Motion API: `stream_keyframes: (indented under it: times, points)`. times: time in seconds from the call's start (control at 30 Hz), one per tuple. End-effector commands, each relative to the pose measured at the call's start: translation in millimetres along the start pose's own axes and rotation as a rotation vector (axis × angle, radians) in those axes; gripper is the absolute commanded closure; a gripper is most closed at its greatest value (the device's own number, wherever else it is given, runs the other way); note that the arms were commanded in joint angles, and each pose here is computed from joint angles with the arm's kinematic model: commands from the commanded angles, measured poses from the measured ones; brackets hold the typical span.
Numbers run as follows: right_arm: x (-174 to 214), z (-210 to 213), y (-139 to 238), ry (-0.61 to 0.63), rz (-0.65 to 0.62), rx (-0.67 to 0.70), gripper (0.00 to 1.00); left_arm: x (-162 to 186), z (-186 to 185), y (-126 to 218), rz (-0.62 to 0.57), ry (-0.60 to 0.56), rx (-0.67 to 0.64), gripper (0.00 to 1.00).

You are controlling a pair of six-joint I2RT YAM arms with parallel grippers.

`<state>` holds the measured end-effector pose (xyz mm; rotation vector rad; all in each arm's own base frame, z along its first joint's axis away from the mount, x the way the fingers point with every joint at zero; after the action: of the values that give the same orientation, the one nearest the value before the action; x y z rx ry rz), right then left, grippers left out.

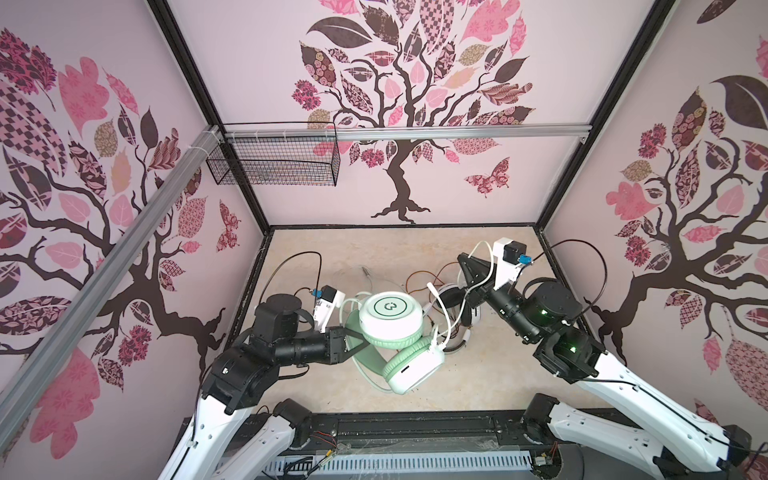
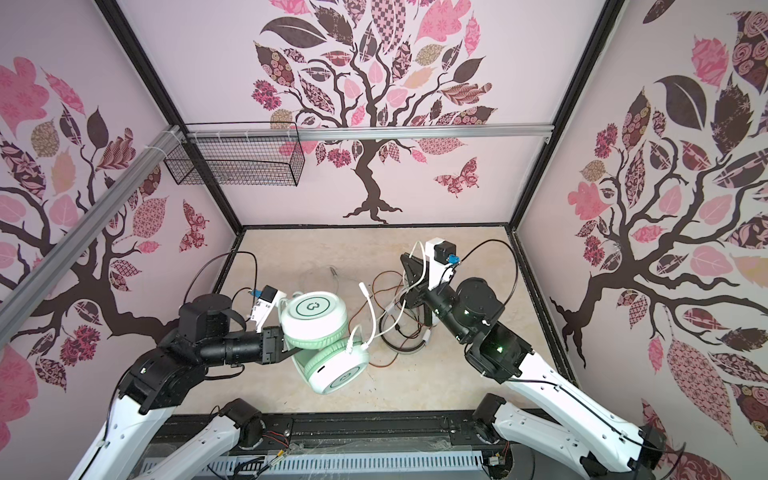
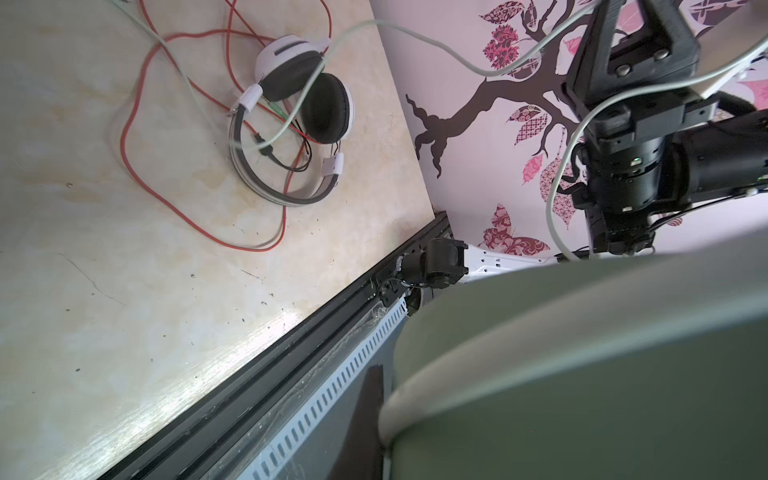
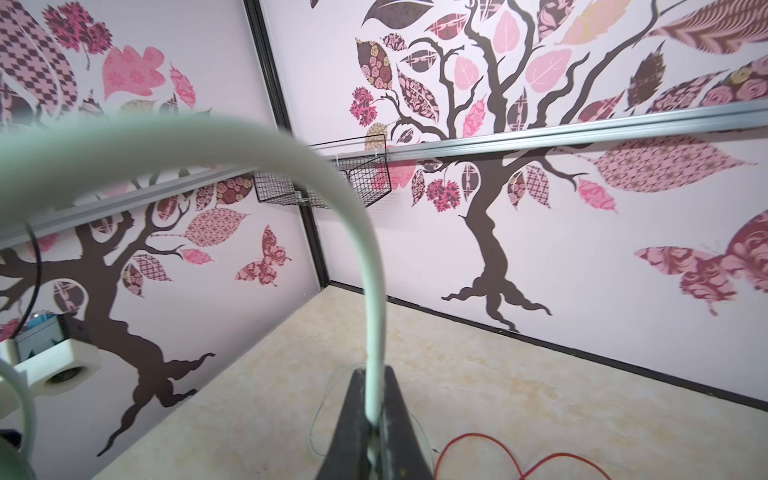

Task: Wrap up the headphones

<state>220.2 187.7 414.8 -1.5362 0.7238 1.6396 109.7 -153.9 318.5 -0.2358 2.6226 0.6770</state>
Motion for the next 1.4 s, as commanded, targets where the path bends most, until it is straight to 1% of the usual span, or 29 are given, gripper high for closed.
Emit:
stream_keyframes:
  times: [0.0, 0.1, 0.23, 0.43, 0.5, 0.57, 0.63, 0.77, 0.8, 0.9, 0.93, 1.0, 1.17, 1.27, 1.37]
  points:
    - [32, -9, -5, 0.146, 0.180, 0.065, 1.00, -2, -24, 2, -0.020, -0.062, 0.185, 1.00]
    - [42, -4, -7, 0.117, 0.200, 0.026, 1.00, -4, -32, 2, -0.008, -0.049, 0.253, 1.00]
    - [68, 6, -15, 0.103, 0.274, -0.040, 1.00, -8, -48, 1, 0.019, -0.023, 0.386, 1.00]
    - [95, 25, -15, 0.074, 0.340, -0.192, 1.00, -15, -57, 1, 0.018, -0.004, 0.435, 1.00]
    - [110, 24, -15, 0.061, 0.378, -0.193, 1.00, -18, -57, 2, 0.008, -0.006, 0.415, 1.00]
    - [127, 23, -12, 0.040, 0.416, -0.196, 1.00, -20, -53, 0, -0.001, -0.008, 0.359, 1.00]
    - [143, 26, -7, -0.005, 0.443, -0.221, 1.00, -22, -48, -2, -0.006, -0.002, 0.329, 1.00]
    - [171, 36, 0, -0.118, 0.478, -0.283, 1.00, -31, -44, -11, -0.027, 0.062, 0.345, 1.00]
    - [176, 40, 1, -0.126, 0.489, -0.291, 1.00, -34, -42, -13, -0.041, 0.078, 0.341, 1.00]
    - [187, 57, 5, -0.100, 0.511, -0.305, 1.00, -45, -39, -15, -0.097, 0.104, 0.308, 1.00]
    - [187, 63, 6, -0.092, 0.514, -0.315, 1.00, -49, -37, -15, -0.116, 0.108, 0.279, 1.00]
    - [186, 71, 8, -0.098, 0.531, -0.329, 1.00, -54, -27, -14, -0.150, 0.117, 0.175, 1.00]
    - [179, 76, 22, -0.128, 0.548, -0.336, 1.00, -70, 8, -3, -0.283, 0.157, -0.168, 1.00]
    - [179, 75, 33, -0.135, 0.575, -0.336, 1.00, -84, 28, 9, -0.380, 0.148, -0.361, 1.00]
    - [182, 71, 43, -0.144, 0.609, -0.331, 1.00, -97, 39, 14, -0.435, 0.142, -0.478, 1.00]
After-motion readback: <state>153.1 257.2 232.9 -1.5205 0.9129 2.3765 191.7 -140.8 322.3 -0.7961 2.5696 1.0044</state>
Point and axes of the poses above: each gripper's point midway between its finger pads, its own y axis back along the fingers, its own z axis along the line the jaws close on, x = y × z, the point moved 4 cm from there along y, back along the fingers, and after that the axes turned 1 degree about y, right-handed, at the moved point
